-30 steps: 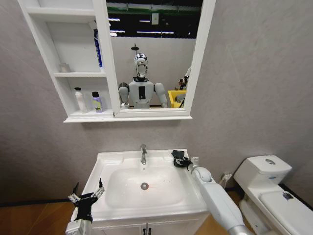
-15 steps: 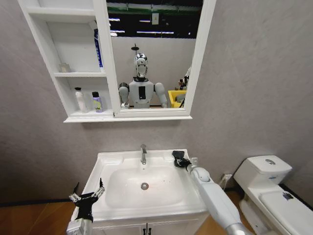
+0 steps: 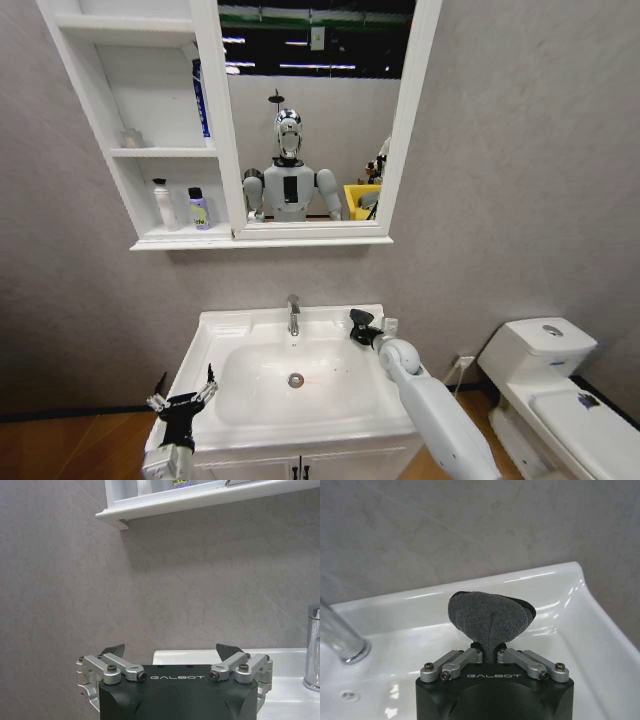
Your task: Move facial cleanser and shampoo from washbasin to cabinet, then wipe washbasin with towel.
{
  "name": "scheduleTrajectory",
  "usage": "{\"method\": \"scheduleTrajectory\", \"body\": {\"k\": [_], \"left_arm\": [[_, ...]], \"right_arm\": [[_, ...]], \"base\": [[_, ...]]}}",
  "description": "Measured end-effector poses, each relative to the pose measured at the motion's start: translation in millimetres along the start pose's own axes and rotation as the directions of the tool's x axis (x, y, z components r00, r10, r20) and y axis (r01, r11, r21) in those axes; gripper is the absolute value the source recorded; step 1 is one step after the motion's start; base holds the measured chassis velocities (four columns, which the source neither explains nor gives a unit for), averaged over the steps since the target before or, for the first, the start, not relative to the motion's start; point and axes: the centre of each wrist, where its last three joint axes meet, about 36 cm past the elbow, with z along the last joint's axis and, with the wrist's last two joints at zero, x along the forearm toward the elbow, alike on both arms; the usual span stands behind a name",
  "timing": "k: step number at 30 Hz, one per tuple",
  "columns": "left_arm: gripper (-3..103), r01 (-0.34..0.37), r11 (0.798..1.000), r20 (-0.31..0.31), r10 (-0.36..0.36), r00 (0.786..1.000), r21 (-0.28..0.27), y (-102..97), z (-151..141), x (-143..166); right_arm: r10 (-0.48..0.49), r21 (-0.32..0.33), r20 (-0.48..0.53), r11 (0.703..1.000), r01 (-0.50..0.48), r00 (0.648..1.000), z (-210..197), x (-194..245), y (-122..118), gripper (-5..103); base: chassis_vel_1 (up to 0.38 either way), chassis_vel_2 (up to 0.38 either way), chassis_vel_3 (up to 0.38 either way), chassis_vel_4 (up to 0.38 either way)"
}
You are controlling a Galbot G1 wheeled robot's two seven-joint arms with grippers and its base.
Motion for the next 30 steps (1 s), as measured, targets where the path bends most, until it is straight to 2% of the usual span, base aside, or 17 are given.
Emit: {"method": "scheduleTrajectory", "body": {"k": [3,7,16,21,30], "left_arm": [[100,-0.001,1.0,0.003,0.001,1.0,0.0,-0.1,0,0],[100,0.0,1.0,0.007,0.0,1.0,-0.001,0.9,1,1],[100,0.0,1.0,0.006,0.0,1.0,-0.002,0.7,3,1],[100,-0.001,1.0,0.002,0.001,1.0,-0.003,-0.1,5,0],[100,0.019,1.0,0.015,-0.019,1.0,-0.002,2.5,4,-5]], "right_arm": [[-0.022,-0.02,-0.066,1.0,0.021,0.998,17,23,30,8],[-0.032,-0.047,-0.137,0.999,0.026,0.99,35,27,43,8],[0.004,-0.018,-0.231,1.0,-0.008,0.973,83,5,26,8],[0.036,0.007,-0.226,0.999,-0.035,0.973,91,-10,14,8],[0.017,-0.018,-0.227,1.0,-0.021,0.974,91,-29,3,8]], "base": [[0.0,0.0,0.0,0.0],[0.0,0.0,0.0,0.0],[0.0,0.0,0.0,0.0],[0.0,0.0,0.0,0.0],[0.0,0.0,0.0,0.0]]}}
